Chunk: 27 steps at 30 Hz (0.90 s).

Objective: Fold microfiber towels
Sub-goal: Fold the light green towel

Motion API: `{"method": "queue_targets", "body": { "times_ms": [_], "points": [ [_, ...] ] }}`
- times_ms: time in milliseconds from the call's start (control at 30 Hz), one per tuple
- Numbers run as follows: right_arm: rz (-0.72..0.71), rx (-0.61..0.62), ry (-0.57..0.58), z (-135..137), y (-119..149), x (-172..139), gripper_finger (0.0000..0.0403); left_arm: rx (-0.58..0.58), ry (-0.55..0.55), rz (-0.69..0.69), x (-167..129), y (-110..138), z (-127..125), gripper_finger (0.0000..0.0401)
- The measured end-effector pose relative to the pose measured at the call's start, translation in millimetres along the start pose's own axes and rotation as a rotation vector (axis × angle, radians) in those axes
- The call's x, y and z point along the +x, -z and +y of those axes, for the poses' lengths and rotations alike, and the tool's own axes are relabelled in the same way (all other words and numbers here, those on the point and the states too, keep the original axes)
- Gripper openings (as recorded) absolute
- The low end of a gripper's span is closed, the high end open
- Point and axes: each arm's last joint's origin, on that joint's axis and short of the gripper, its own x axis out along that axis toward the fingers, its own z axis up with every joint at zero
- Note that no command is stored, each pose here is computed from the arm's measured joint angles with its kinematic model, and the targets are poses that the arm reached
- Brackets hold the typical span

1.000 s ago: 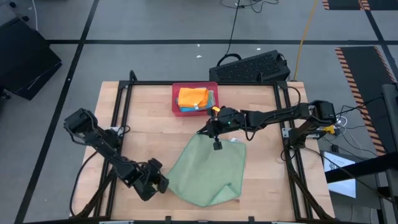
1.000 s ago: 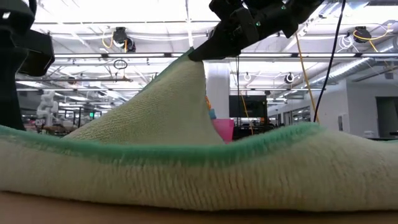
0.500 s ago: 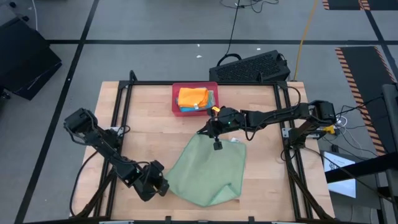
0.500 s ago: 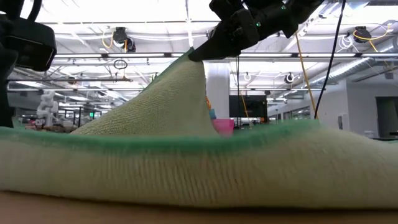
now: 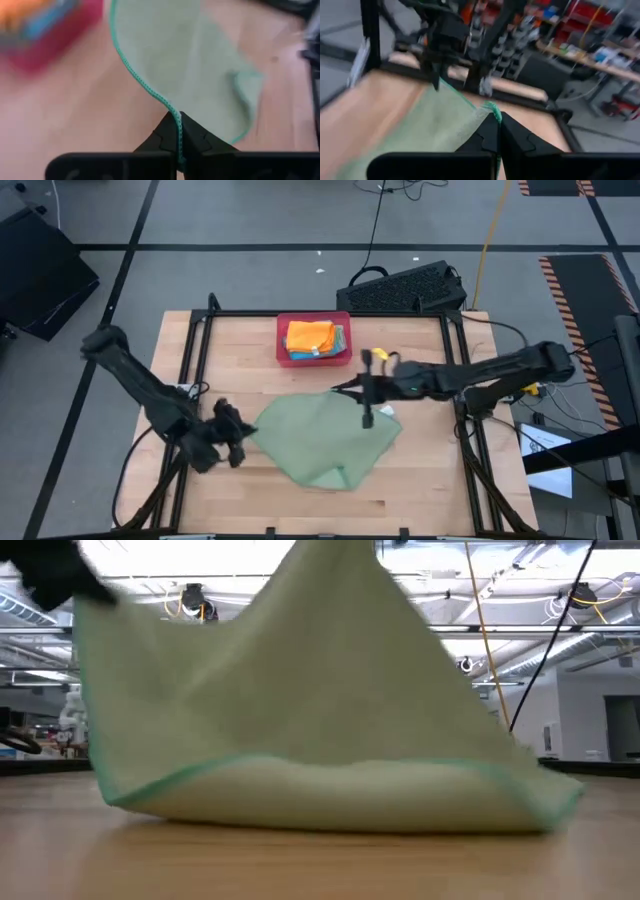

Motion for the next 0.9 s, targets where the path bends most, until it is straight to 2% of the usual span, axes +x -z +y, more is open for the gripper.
{"method": "queue_targets", "body": {
  "times_ms": [133,333,400,467,533,600,800,900],
  "points": [
    [-0.071,0.016,0.055,21,-22,-28,0.0000,0.201,0.150,-0.170,-28,-27,6,0.0003],
    [-0.146,-0.033,0.145,55,-59,-62,0.0000,0.441,0.383,-0.513,-72,-66,11,0.0003],
    [-0.182,-0.047,0.139,65,-74,-73,0.0000,0.475,0.454,-0.621,-86,-76,15,0.0002],
    [-0.204,-0.055,0.137,72,-84,-80,0.0000,0.447,0.478,-0.695,-96,-83,20,0.0002],
    [-0.202,-0.063,0.145,80,-87,-87,0.0000,0.416,0.498,-0.722,-102,-86,25,0.0003],
    [-0.203,-0.059,0.157,85,-89,-93,0.0000,0.408,0.564,-0.717,-105,-86,27,0.0003],
    [-0.260,-0.015,0.085,102,-94,-106,0.0000,0.438,0.867,-0.625,-107,-80,19,0.0004],
    [-0.290,-0.007,0.067,108,-97,-110,0.0000,0.413,0.901,-0.597,-106,-79,18,0.0004]
  ]
}}
